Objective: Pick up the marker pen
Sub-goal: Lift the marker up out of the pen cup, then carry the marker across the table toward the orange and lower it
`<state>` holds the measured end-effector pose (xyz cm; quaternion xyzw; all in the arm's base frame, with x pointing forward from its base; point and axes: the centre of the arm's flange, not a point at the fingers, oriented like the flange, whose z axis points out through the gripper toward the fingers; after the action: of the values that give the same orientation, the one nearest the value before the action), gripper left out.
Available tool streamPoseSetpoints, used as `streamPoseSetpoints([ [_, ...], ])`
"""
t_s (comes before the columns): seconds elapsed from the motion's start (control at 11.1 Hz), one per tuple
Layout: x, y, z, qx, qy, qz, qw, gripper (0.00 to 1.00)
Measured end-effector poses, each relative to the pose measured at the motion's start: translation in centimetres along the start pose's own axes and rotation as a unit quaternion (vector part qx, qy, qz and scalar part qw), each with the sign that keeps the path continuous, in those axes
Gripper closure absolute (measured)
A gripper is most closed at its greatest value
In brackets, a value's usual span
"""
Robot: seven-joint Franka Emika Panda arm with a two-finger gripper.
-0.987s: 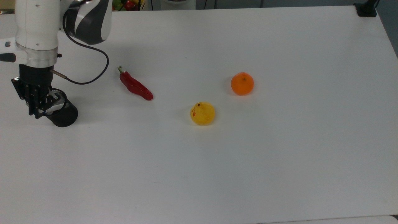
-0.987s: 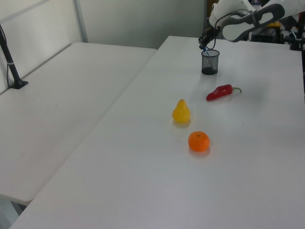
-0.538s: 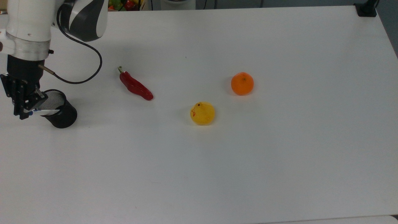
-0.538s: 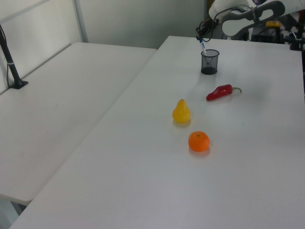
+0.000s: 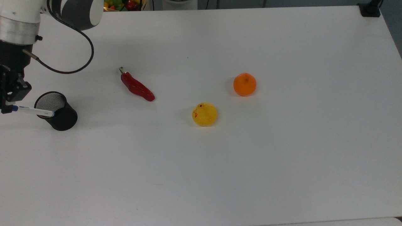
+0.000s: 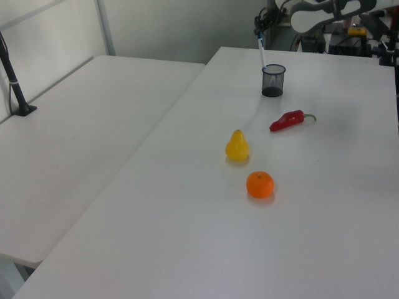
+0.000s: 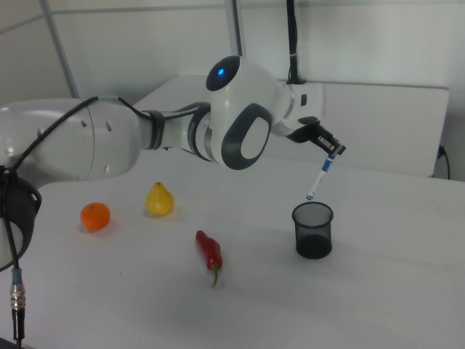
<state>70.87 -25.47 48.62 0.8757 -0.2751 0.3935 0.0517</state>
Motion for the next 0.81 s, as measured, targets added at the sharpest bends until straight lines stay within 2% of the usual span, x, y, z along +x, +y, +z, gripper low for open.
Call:
streamPoseSetpoints([
  [0.18, 1.1, 0.2, -1.6, 0.014, 0.001, 0.035, 0.9993, 0.82],
  [0.45, 0.6, -0.9, -3.0, 0.003, -0.072, 0.036, 0.9967, 0.82],
  [0.63, -0.8, -3.3, -4.1, 0.016, -0.143, 0.022, 0.9894, 0.82],
  [0.81, -2.5, -5.5, -5.2, 0.031, -0.215, -0.015, 0.9761, 0.82],
])
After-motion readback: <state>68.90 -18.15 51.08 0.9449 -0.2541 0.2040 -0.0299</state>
